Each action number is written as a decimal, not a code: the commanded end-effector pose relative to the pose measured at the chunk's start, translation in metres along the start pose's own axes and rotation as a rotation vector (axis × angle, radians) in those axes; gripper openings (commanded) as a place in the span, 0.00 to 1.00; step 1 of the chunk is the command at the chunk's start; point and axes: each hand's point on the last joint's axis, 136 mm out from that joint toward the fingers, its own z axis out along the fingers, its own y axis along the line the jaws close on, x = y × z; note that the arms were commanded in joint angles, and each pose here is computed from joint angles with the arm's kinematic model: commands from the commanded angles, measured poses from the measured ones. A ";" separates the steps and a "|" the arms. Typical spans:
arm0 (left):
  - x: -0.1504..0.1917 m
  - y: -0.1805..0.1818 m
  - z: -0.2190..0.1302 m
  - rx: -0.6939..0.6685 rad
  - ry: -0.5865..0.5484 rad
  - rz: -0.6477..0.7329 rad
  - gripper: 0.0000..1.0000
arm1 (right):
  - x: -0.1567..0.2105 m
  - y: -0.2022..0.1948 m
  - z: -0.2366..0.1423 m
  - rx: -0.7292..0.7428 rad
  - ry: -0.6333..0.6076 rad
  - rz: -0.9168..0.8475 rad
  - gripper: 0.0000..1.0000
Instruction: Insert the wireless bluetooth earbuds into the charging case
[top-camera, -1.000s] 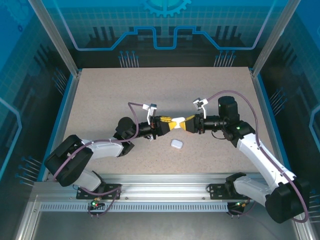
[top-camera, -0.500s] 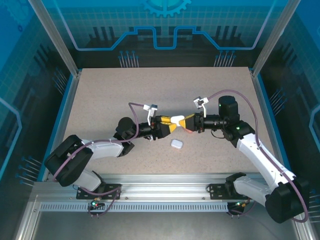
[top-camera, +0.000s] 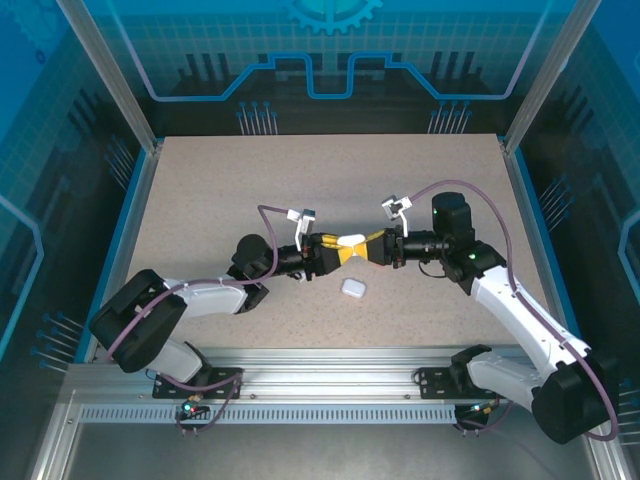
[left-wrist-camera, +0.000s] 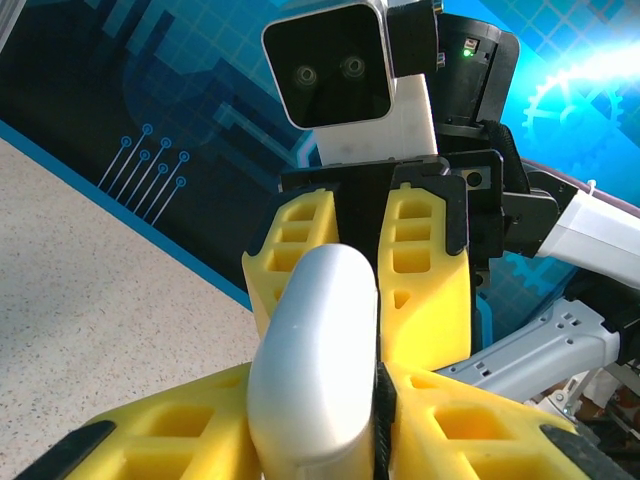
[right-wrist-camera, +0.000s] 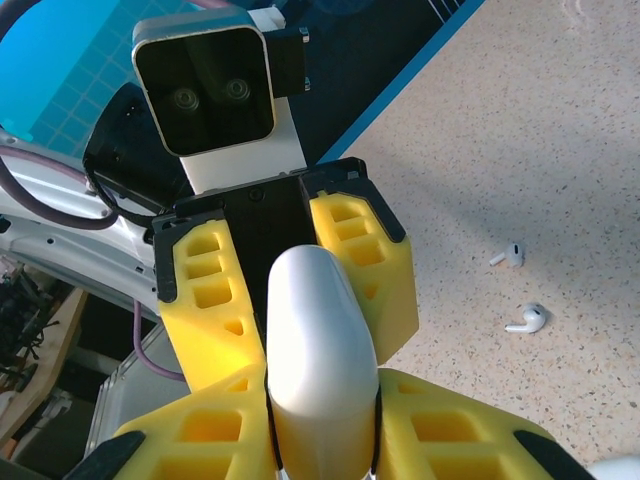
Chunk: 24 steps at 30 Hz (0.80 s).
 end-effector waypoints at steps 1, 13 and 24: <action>-0.013 -0.024 0.005 0.091 -0.024 0.062 0.30 | 0.007 -0.007 0.003 0.027 0.016 0.013 0.25; -0.006 -0.023 -0.004 0.027 0.013 0.126 0.17 | 0.001 -0.014 -0.029 0.211 -0.024 -0.067 0.70; 0.028 -0.022 -0.027 -0.113 0.292 0.400 0.17 | -0.007 0.004 -0.054 0.296 -0.064 -0.380 1.00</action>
